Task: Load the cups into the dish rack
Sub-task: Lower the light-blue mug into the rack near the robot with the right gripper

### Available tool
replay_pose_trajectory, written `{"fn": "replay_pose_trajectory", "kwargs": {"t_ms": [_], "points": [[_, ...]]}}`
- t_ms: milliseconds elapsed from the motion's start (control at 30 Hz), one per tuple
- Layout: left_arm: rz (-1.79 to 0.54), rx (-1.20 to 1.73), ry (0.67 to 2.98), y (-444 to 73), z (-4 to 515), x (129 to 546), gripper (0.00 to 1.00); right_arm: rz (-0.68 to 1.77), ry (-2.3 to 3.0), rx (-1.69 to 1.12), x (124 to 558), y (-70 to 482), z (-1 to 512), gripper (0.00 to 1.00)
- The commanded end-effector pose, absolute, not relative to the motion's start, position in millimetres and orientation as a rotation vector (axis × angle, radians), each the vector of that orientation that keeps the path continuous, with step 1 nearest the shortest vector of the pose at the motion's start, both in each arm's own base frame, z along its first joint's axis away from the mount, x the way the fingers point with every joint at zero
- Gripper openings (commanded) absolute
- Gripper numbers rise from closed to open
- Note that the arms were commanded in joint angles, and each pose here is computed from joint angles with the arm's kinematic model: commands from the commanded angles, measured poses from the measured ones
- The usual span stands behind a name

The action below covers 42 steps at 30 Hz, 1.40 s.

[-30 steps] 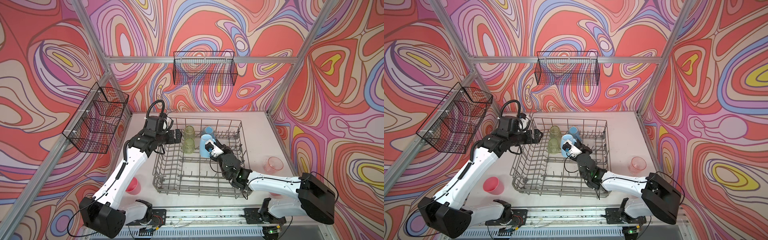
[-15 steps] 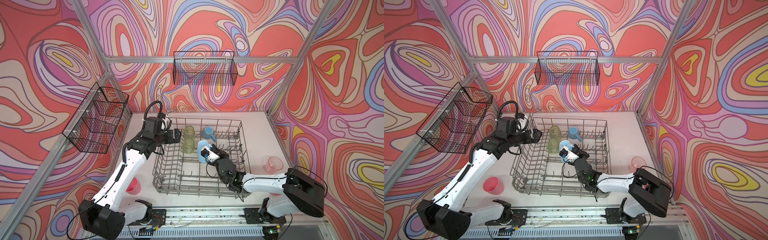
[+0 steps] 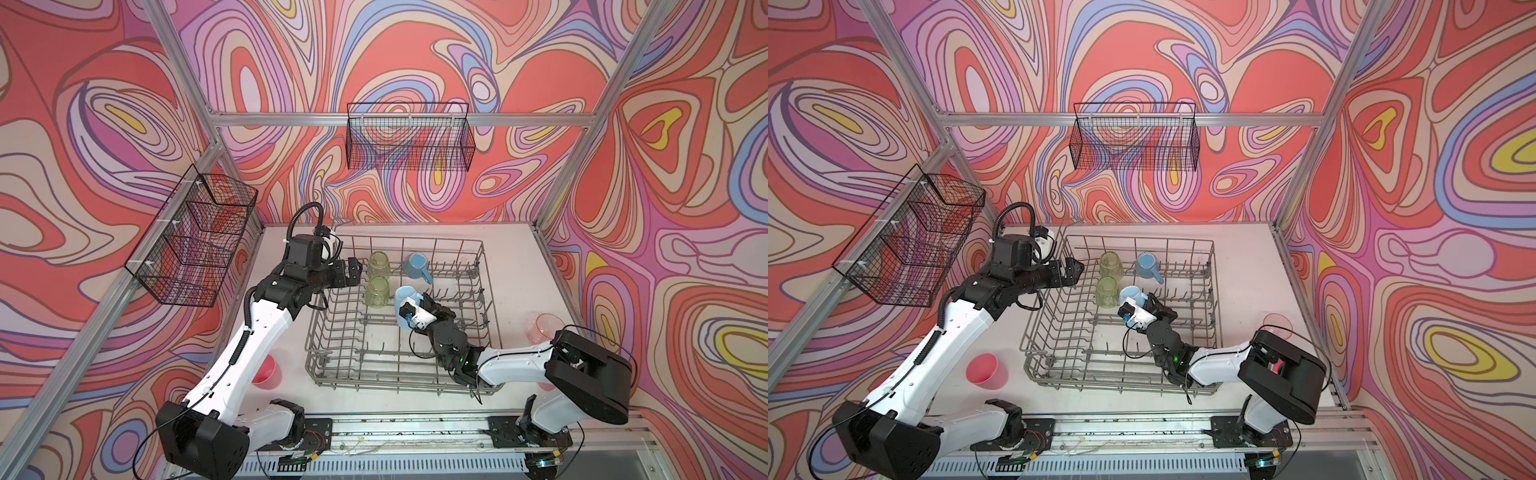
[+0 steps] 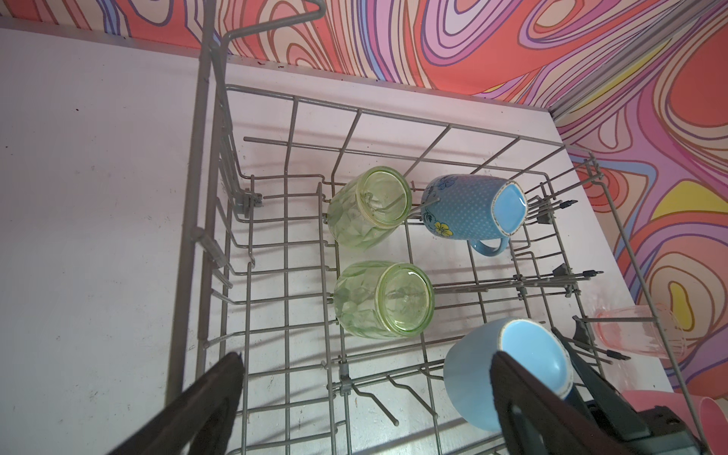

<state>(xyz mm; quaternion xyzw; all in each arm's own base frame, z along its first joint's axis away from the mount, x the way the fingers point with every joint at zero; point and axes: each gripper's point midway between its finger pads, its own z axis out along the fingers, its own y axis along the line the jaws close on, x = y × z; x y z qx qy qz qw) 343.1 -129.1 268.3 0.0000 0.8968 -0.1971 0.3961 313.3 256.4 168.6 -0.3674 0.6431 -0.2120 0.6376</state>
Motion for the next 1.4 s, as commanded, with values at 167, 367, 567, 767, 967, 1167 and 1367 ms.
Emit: {"fn": "replay_pose_trajectory", "kwargs": {"t_ms": [167,367,567,767,967,1167,1367], "points": [[-0.492,-0.007,2.267,-124.4,266.9,340.7,1.00,-0.473,1.443,-0.793,315.1,260.7,168.7,0.05],[-0.487,-0.008,2.266,-123.8,266.7,341.1,1.00,-0.492,1.453,-0.828,314.0,259.4,164.1,0.17],[-0.486,-0.010,2.263,-123.4,267.3,340.9,1.00,-0.477,1.478,-0.817,308.8,256.2,168.8,0.21],[-0.476,-0.014,2.254,-121.6,268.6,340.7,1.00,-0.454,1.502,-0.807,302.1,251.3,173.6,0.37],[-0.472,-0.016,2.254,-120.9,268.4,341.0,1.00,-0.415,1.508,-0.767,300.1,248.7,183.1,0.44],[-0.462,-0.021,2.250,-119.2,268.9,341.1,1.00,-0.388,1.512,-0.767,297.7,249.0,188.9,0.54],[-0.454,-0.025,2.251,-118.0,268.5,341.1,1.00,-0.353,1.547,-0.738,293.9,242.2,193.7,0.60]]}}
